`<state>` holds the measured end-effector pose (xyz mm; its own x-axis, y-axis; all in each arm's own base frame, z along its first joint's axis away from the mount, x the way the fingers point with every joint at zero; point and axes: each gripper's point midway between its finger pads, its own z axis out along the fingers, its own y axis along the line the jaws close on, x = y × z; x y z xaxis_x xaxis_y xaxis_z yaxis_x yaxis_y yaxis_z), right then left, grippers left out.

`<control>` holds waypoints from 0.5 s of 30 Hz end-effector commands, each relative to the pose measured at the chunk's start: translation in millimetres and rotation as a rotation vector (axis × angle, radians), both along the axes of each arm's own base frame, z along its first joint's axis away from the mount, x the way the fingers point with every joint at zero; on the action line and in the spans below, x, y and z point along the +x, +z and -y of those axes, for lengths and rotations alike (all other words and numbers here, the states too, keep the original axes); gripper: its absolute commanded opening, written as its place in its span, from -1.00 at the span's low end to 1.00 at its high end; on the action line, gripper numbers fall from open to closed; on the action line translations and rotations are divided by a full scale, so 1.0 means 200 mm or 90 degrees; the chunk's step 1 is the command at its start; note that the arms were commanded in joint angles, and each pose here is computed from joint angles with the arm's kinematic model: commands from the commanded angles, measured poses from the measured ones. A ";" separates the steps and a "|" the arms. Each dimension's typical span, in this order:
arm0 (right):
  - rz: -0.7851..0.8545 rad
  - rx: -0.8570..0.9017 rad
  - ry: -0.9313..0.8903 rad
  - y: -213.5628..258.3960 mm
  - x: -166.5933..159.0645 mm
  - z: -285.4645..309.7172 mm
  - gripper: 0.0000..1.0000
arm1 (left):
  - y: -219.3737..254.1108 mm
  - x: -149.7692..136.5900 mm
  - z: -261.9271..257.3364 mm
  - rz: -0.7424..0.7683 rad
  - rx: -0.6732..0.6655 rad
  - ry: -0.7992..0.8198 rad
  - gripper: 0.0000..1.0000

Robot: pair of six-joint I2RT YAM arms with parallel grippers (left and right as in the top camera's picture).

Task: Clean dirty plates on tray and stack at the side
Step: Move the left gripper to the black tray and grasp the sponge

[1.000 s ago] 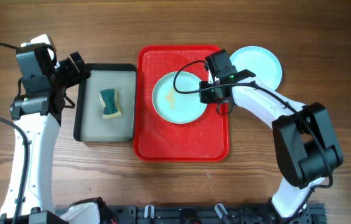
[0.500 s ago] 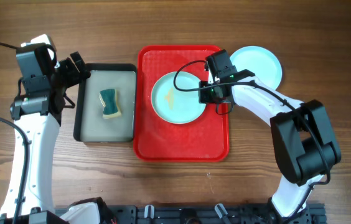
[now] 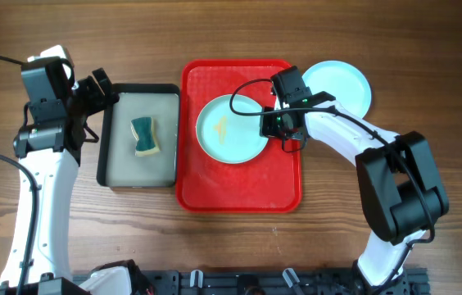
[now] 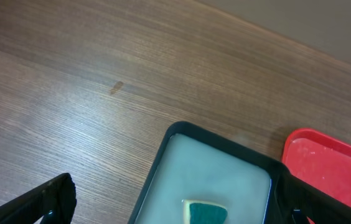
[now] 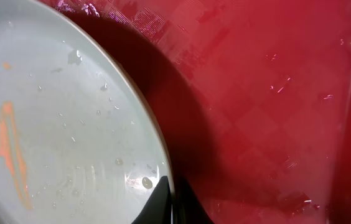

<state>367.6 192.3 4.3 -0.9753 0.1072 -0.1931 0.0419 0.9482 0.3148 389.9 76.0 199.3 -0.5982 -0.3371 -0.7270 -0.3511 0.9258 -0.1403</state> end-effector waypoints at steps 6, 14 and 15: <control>-0.004 -0.005 -0.008 0.01 -0.01 0.01 -0.92 | 0.08 0.05 -0.07 0.039 0.050 0.022 1.00; -0.001 -0.013 -0.010 0.01 0.00 0.02 -0.91 | -0.15 -0.18 0.36 -0.116 -0.234 -0.130 1.00; -0.001 -0.013 -0.010 0.01 0.00 0.02 -0.91 | -0.18 -0.23 0.38 -0.147 -0.242 -0.132 1.00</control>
